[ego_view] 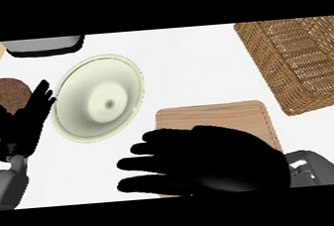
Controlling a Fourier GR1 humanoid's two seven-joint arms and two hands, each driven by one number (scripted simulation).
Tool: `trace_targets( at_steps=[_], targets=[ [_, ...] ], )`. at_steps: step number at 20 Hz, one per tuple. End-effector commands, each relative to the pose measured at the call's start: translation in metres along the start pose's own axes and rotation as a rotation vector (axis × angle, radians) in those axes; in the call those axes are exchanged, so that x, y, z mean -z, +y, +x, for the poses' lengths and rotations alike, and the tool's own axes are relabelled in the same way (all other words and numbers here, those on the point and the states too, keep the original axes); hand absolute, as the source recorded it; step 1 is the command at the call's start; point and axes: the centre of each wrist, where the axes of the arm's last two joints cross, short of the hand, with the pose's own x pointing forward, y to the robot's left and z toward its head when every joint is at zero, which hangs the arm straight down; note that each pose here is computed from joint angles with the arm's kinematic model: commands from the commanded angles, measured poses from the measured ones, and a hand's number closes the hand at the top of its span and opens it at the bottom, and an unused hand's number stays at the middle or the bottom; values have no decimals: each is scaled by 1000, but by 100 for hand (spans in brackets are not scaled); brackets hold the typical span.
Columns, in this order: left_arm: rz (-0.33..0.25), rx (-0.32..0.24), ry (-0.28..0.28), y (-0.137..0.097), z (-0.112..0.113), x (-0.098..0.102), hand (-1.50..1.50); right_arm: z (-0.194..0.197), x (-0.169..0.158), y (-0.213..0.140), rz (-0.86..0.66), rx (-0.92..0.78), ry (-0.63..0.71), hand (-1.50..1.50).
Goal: Pick the bell pepper from the cutting board and place it in the basket
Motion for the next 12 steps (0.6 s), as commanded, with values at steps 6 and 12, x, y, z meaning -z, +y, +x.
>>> trace_targets(
  at_steps=[6,12],
  targets=[
    [9,-24,-6,4,-13,-7,0,10,-12,-87,226,-164,233,-150],
    [-2,-1,-12,-8,13,-7,0,-8,-22,-115,376,-93,233,-150]
  ],
)
